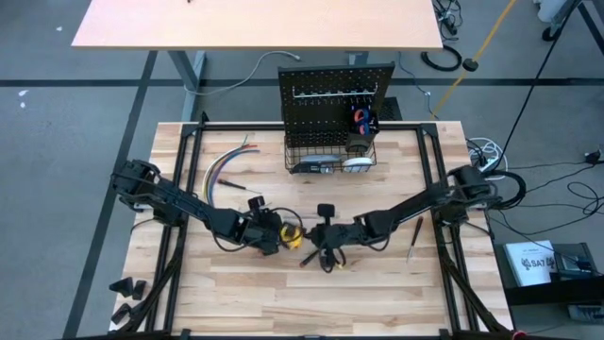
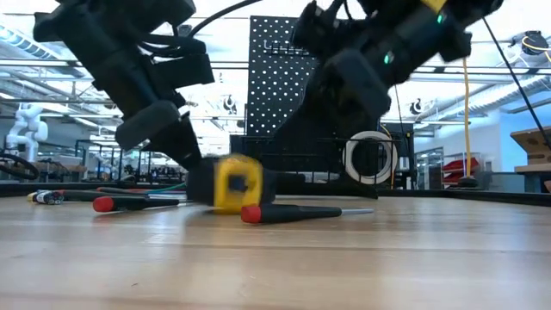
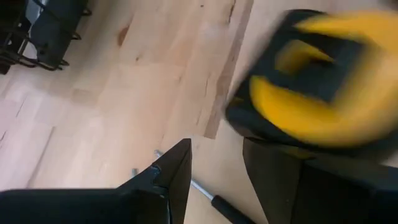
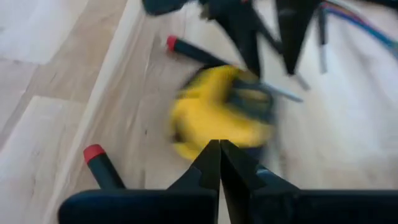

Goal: Hang tools onto peg board
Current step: Hang the yellow tape measure on the pegboard

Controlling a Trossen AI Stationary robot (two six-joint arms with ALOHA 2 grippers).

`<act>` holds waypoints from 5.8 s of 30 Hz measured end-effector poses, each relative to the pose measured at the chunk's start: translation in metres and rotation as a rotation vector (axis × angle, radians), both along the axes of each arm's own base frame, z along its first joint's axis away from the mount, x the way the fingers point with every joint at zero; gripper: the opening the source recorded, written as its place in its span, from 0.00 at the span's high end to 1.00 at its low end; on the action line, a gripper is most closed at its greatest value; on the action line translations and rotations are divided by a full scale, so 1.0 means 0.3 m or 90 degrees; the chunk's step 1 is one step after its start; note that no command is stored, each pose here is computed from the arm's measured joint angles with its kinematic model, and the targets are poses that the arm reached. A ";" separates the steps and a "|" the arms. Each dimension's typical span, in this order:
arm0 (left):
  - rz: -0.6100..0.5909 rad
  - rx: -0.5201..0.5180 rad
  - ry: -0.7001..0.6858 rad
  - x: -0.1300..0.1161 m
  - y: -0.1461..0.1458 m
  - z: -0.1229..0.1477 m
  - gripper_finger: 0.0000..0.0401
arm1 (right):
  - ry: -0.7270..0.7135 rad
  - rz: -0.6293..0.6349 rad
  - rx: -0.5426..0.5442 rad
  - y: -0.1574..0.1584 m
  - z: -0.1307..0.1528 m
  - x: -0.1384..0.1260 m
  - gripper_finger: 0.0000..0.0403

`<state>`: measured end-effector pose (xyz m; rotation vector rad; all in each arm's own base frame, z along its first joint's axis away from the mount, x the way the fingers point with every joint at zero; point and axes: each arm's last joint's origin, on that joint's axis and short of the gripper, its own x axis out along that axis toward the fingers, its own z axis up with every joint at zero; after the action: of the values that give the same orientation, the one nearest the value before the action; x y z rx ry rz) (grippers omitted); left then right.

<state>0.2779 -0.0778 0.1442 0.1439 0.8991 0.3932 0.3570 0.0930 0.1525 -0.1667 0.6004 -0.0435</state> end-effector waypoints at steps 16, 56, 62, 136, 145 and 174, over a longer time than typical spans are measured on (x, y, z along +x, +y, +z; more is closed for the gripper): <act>0.000 -0.015 0.076 -0.083 -0.034 0.023 0.62 | 0.017 0.094 0.067 0.062 0.069 -0.047 0.99; -0.046 -0.131 0.061 -0.011 -0.023 -0.019 0.62 | 0.055 0.048 -0.032 0.132 -0.124 0.153 1.00; -0.061 -0.122 0.055 0.006 -0.028 0.003 0.62 | 0.045 0.032 -0.049 0.132 -0.119 0.154 1.00; -0.081 -0.128 0.060 0.012 -0.040 0.017 0.62 | 0.027 -0.124 -0.117 0.068 -0.016 0.122 1.00; -0.081 -0.128 0.060 0.012 -0.040 0.016 0.62 | 0.025 -0.125 -0.115 0.067 -0.015 0.123 1.00; -0.094 -0.096 -0.041 -0.030 -0.072 0.142 0.62 | 0.105 -0.218 -0.071 -0.057 -0.046 0.116 1.00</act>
<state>0.2689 -0.0995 0.1868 0.0580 0.8461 0.1906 0.3918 0.0760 0.1387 -0.1746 0.7867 -0.3986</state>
